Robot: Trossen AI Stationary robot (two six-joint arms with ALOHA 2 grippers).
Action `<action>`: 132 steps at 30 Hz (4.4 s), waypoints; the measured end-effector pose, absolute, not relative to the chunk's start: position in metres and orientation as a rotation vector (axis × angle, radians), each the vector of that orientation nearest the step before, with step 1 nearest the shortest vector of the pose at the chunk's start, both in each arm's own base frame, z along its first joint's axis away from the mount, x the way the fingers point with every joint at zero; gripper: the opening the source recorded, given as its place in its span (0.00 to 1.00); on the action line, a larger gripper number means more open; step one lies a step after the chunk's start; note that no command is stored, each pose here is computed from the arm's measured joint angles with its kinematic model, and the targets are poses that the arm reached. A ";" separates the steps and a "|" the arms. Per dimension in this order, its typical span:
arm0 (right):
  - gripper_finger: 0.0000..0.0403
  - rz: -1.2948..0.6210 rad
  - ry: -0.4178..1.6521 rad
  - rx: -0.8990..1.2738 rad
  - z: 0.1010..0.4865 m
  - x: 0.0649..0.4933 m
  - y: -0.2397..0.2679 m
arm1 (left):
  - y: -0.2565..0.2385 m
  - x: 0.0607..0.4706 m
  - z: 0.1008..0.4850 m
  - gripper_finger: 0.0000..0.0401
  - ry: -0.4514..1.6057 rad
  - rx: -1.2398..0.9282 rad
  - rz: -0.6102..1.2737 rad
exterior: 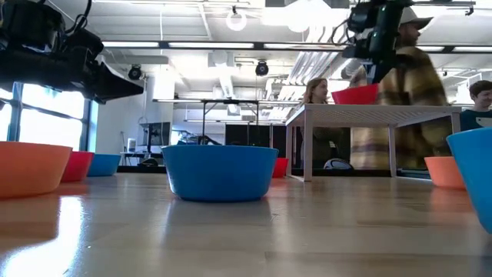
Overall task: Pick & Place Mini bowls
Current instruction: Put the red bowl on the shelf, then put the orange bowl on the shelf
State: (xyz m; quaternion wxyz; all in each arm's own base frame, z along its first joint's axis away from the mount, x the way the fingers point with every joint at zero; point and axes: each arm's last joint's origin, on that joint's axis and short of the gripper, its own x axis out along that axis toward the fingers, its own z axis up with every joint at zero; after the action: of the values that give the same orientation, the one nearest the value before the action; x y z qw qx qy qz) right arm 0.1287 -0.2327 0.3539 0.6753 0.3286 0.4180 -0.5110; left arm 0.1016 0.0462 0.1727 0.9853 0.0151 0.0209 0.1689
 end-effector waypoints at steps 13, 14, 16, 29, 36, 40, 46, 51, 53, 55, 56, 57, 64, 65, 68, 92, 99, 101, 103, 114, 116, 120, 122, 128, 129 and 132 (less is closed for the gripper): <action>0.00 -1.257 0.958 0.746 0.343 0.119 -0.260 | 0.046 0.102 0.173 0.00 0.043 0.031 0.335; 0.00 -1.272 0.972 0.736 0.341 0.119 -0.261 | 0.046 0.102 0.173 0.00 0.043 0.031 0.335; 0.00 -1.283 1.025 0.725 0.336 0.119 -0.264 | 0.046 0.102 0.173 0.00 0.043 0.031 0.334; 0.03 -1.375 1.218 0.634 0.325 0.114 -0.269 | 0.046 0.102 0.173 0.00 0.038 0.035 0.334; 0.03 -1.388 1.223 0.627 0.325 0.114 -0.269 | 0.046 0.102 0.173 0.00 0.038 0.035 0.334; 0.03 -1.392 1.223 0.626 0.325 0.114 -0.269 | 0.046 0.102 0.173 0.00 0.038 0.035 0.334; 0.07 -1.398 1.220 0.631 0.324 0.114 -0.269 | 0.046 0.102 0.173 0.00 0.037 0.035 0.334; 0.12 -1.389 1.218 0.638 0.324 0.114 -0.269 | 0.046 0.102 0.173 0.00 0.037 0.034 0.334; 0.13 -1.387 1.215 0.640 0.324 0.115 -0.269 | 0.046 0.102 0.173 0.00 0.037 0.034 0.334; 0.14 -1.385 1.210 0.642 0.324 0.115 -0.269 | 0.046 0.102 0.173 0.00 0.037 0.033 0.334; 0.15 -1.384 1.209 0.644 0.324 0.115 -0.269 | 0.046 0.102 0.173 0.00 0.037 0.033 0.334; 0.15 -1.382 1.208 0.645 0.324 0.115 -0.269 | 0.046 0.102 0.173 0.00 0.037 0.033 0.334; 0.15 -1.381 1.206 0.583 0.358 0.119 -0.257 | 0.047 0.101 0.173 0.00 0.043 0.047 0.363; 0.14 -1.358 1.200 0.558 0.366 0.120 -0.252 | 0.047 0.101 0.173 0.00 0.047 0.054 0.376; 0.08 -1.234 1.108 0.505 0.379 0.125 -0.234 | 0.049 0.101 0.172 0.00 0.060 0.066 0.422; 0.00 -0.491 0.270 0.060 0.283 0.168 -0.092 | 0.051 0.106 0.185 0.00 0.213 -0.249 0.441; 0.01 -0.423 0.249 0.021 0.270 0.174 -0.077 | 0.061 0.126 0.190 0.00 0.364 -0.303 0.466; 0.01 -0.420 0.255 0.013 0.269 0.175 -0.074 | 0.067 0.134 0.191 0.00 0.420 -0.321 0.513; 0.01 -0.422 0.257 0.005 0.269 0.177 -0.071 | 0.072 0.144 0.194 0.00 0.460 -0.330 0.530; 0.02 -0.394 0.260 -0.033 0.269 0.179 -0.066 | 0.145 0.197 0.224 0.12 0.665 -0.477 0.693; 0.02 -0.394 0.261 -0.035 0.269 0.179 -0.066 | 0.166 0.200 0.225 0.19 0.701 -0.510 0.701; 0.03 -0.393 0.261 -0.036 0.269 0.179 -0.066 | 0.207 0.198 0.218 0.32 0.771 -0.577 0.763; 0.03 -0.393 0.261 -0.036 0.269 0.179 -0.066 | 0.223 0.195 0.210 0.37 0.809 -0.626 0.782; 0.03 -0.391 0.265 -0.050 0.269 0.179 -0.066 | 0.249 0.195 0.178 0.38 0.872 -0.749 0.720; 0.03 -0.391 0.265 -0.050 0.269 0.179 -0.066 | 0.250 0.196 0.174 0.37 0.875 -0.757 0.699; 0.03 -0.391 0.265 -0.050 0.269 0.179 -0.066 | 0.250 0.199 0.169 0.33 0.887 -0.759 0.678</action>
State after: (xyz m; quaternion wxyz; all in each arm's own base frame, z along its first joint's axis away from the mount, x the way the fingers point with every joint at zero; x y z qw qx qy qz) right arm 0.1788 -0.0659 0.2693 0.9719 -0.0249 0.1311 -0.1937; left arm 0.1985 0.2500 0.1692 0.7807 -0.3514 0.4105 0.3139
